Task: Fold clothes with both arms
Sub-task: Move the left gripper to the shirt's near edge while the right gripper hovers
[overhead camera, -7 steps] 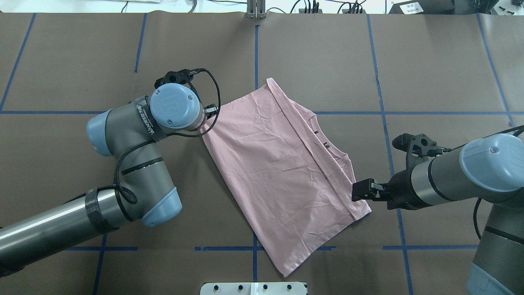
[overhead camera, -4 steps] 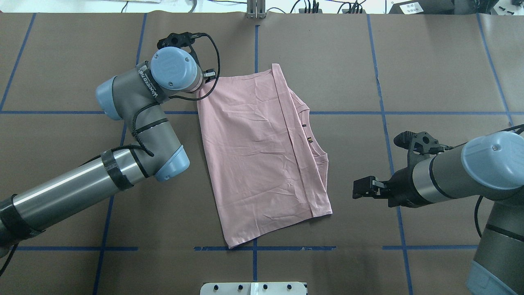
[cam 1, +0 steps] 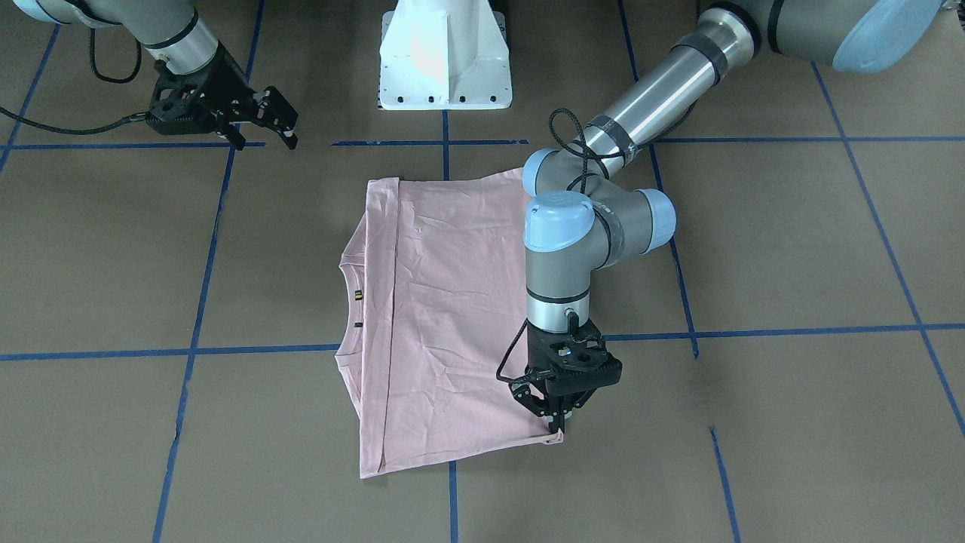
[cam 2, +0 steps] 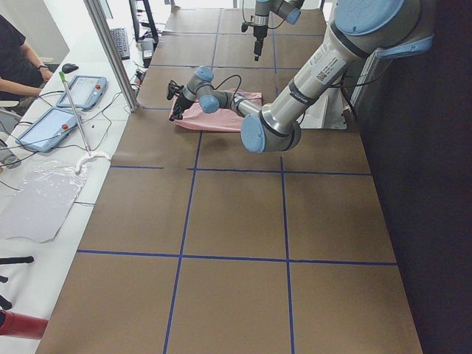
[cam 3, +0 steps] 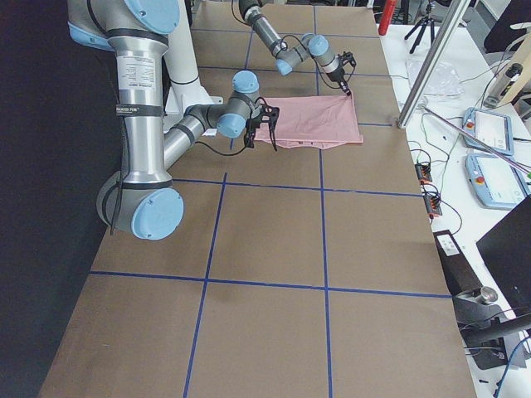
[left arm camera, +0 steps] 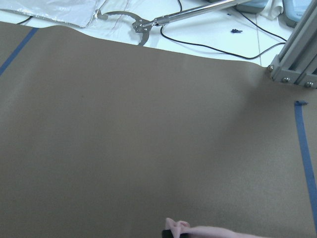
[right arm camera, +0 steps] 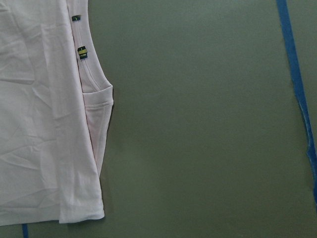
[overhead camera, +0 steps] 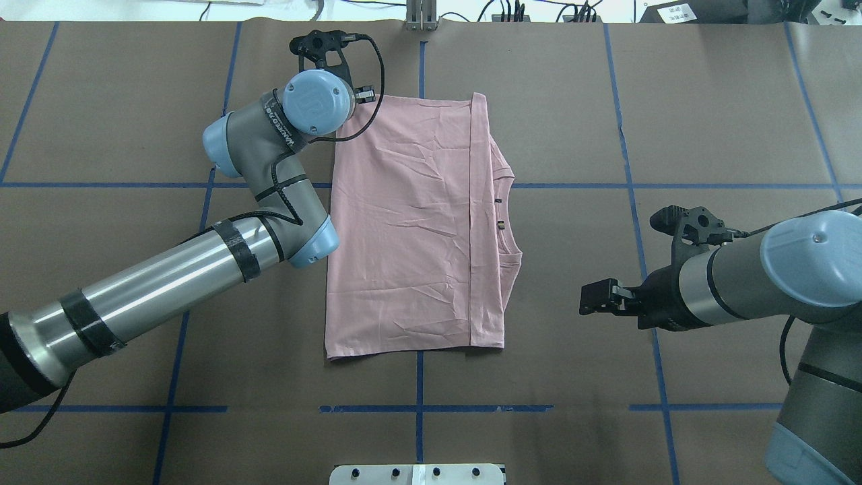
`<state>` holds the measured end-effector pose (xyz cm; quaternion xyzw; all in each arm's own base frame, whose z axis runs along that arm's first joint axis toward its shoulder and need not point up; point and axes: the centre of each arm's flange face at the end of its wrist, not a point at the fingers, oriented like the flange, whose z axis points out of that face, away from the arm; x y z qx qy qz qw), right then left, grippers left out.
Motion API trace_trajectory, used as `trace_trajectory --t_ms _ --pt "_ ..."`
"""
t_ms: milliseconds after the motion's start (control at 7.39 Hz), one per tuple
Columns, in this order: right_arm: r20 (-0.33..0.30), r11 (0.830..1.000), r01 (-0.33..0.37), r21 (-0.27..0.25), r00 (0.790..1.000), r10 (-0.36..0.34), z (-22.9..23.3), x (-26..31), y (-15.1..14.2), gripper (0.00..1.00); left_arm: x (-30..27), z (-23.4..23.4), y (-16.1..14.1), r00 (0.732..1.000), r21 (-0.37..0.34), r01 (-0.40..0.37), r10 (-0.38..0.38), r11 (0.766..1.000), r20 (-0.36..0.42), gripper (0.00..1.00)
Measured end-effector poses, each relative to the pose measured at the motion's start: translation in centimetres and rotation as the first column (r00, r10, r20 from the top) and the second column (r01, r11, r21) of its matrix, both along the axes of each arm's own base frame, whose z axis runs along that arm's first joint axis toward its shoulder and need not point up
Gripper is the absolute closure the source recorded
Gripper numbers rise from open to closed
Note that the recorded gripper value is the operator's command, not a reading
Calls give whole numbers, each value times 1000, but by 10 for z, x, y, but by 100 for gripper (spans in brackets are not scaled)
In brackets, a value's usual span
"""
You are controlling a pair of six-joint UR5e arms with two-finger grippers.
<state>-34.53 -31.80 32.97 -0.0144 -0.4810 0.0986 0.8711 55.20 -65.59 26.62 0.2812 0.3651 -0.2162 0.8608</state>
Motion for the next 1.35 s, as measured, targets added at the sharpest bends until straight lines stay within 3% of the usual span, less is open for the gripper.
trace_trajectory --t_ms 406,677,1083,1353 --pt "-1 998 -48 33 999 48 -6 1 -9 0 1 5 -4 1000 24 -2 2 1000 -4 0" --pt "5 997 -69 45 998 69 -11 3 -14 0 -14 -8 4 994 -3 -75 74 997 -80 0" --pt "5 995 -89 49 996 89 -12 8 -21 0 -78 -21 77 967 -136 -177 147 975 -207 0" --pt "2 995 -93 48 996 93 -12 6 -24 0 -106 -37 147 953 -306 -188 98 933 -286 0"
